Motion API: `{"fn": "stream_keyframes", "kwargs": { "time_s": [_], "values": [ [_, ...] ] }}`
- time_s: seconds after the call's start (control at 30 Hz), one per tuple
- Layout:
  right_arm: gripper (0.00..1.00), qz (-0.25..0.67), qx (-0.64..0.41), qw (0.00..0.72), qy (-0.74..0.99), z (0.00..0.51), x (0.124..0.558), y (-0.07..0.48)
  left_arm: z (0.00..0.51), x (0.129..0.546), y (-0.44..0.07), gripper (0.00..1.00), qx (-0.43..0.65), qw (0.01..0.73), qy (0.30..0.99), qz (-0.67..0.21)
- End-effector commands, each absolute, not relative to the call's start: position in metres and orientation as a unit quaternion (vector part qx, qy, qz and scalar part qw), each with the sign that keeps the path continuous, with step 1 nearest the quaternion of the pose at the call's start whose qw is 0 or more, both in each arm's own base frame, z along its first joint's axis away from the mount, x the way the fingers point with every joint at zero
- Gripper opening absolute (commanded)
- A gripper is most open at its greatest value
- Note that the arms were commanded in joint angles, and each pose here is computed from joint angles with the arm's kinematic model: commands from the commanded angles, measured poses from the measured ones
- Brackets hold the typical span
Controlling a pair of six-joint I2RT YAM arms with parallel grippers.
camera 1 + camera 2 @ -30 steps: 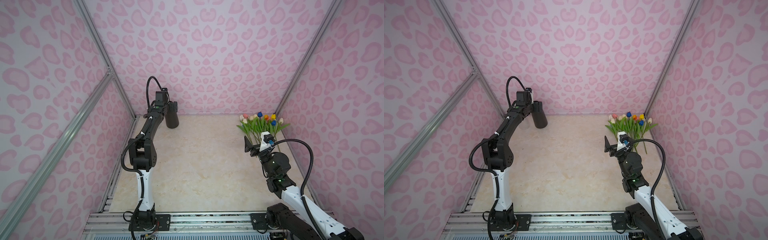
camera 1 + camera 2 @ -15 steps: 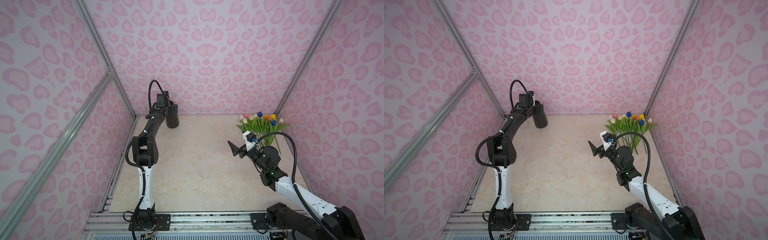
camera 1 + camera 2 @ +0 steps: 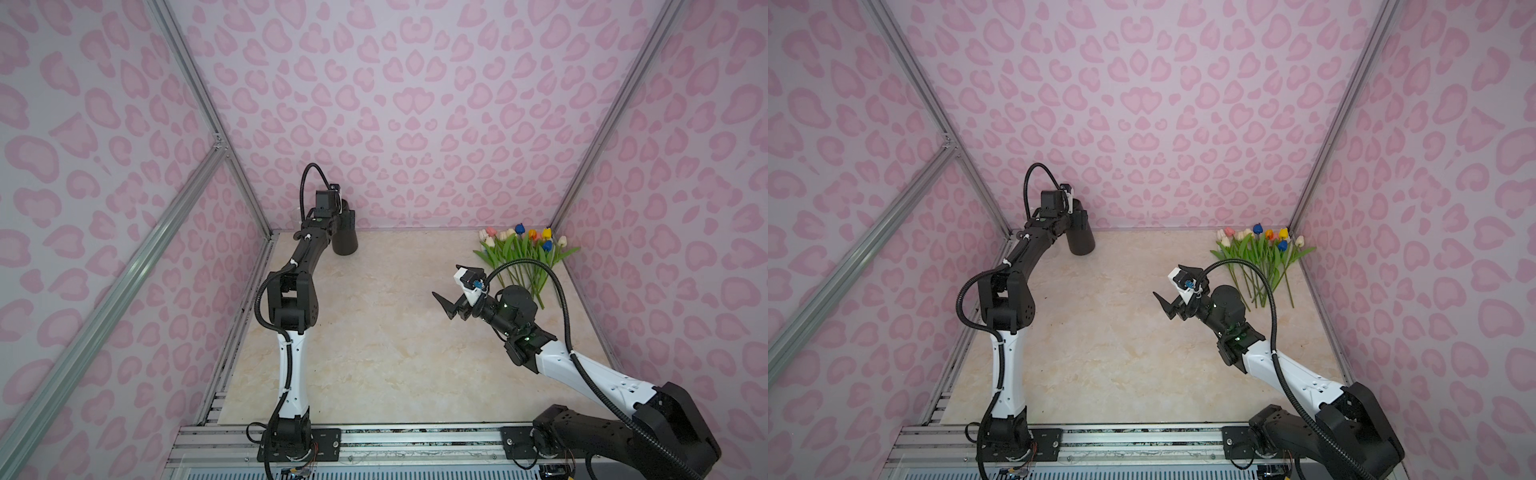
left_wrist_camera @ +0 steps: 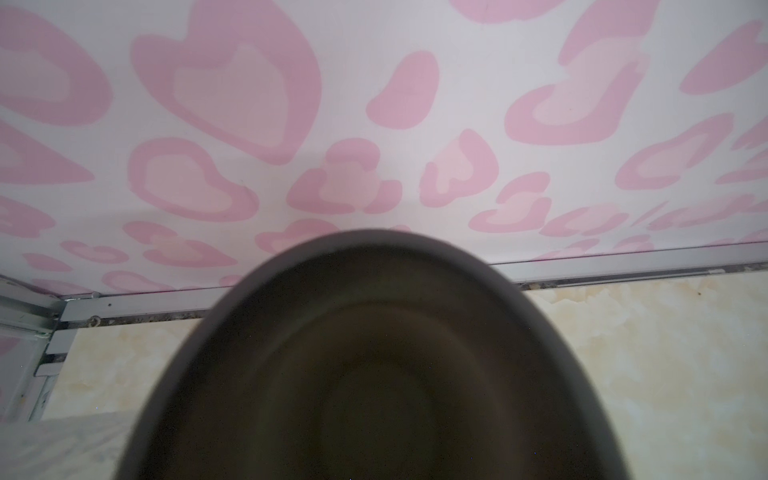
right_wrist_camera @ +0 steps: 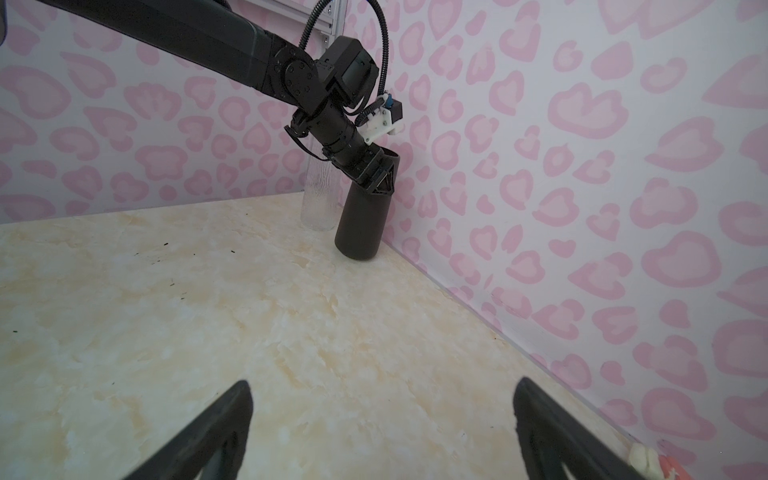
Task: Arrange the flowers into the vase
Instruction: 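Reach the left gripper to the dark grey vase while the right gripper rises, then grasp the dark grey vase with the left gripper and drag it toward the tulips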
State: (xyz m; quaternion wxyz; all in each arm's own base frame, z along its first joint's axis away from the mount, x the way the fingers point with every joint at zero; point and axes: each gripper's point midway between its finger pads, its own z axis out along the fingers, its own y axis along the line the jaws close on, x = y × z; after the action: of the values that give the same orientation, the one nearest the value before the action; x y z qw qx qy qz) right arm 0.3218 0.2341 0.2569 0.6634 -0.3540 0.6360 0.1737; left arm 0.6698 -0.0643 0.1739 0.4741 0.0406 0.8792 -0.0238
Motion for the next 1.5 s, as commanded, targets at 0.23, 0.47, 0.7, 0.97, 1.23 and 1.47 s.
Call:
{"fn": "stream_keyframes", "kwargs": {
  "time_s": [0.23,0.47,0.7,0.97,1.23,1.47],
  "values": [
    [0.97,0.141,-0.316,0.699,0.626,0.270,0.323,0.216,0.191,0.666,-0.073,0.64,0.060,0.489,0.869,-0.045],
    [0.97,0.115,-0.265,0.724,0.626,0.279,0.324,0.195,0.205,0.648,-0.078,0.56,0.067,0.511,0.855,-0.060],
    [0.96,0.118,-0.216,0.746,0.619,0.295,0.320,0.180,0.230,0.607,-0.100,0.52,0.081,0.537,0.835,-0.083],
    [0.95,0.093,-0.181,0.758,0.619,0.282,0.313,0.159,0.251,0.506,-0.153,0.52,0.132,0.560,0.810,-0.112],
    [0.95,0.085,-0.176,0.758,0.622,0.280,0.325,0.161,0.245,0.422,-0.214,0.51,0.205,0.542,0.797,-0.171],
    [0.95,0.121,-0.164,0.766,0.610,0.283,0.330,0.171,0.248,0.369,-0.273,0.51,0.279,0.548,0.752,-0.239]
  ]
}}
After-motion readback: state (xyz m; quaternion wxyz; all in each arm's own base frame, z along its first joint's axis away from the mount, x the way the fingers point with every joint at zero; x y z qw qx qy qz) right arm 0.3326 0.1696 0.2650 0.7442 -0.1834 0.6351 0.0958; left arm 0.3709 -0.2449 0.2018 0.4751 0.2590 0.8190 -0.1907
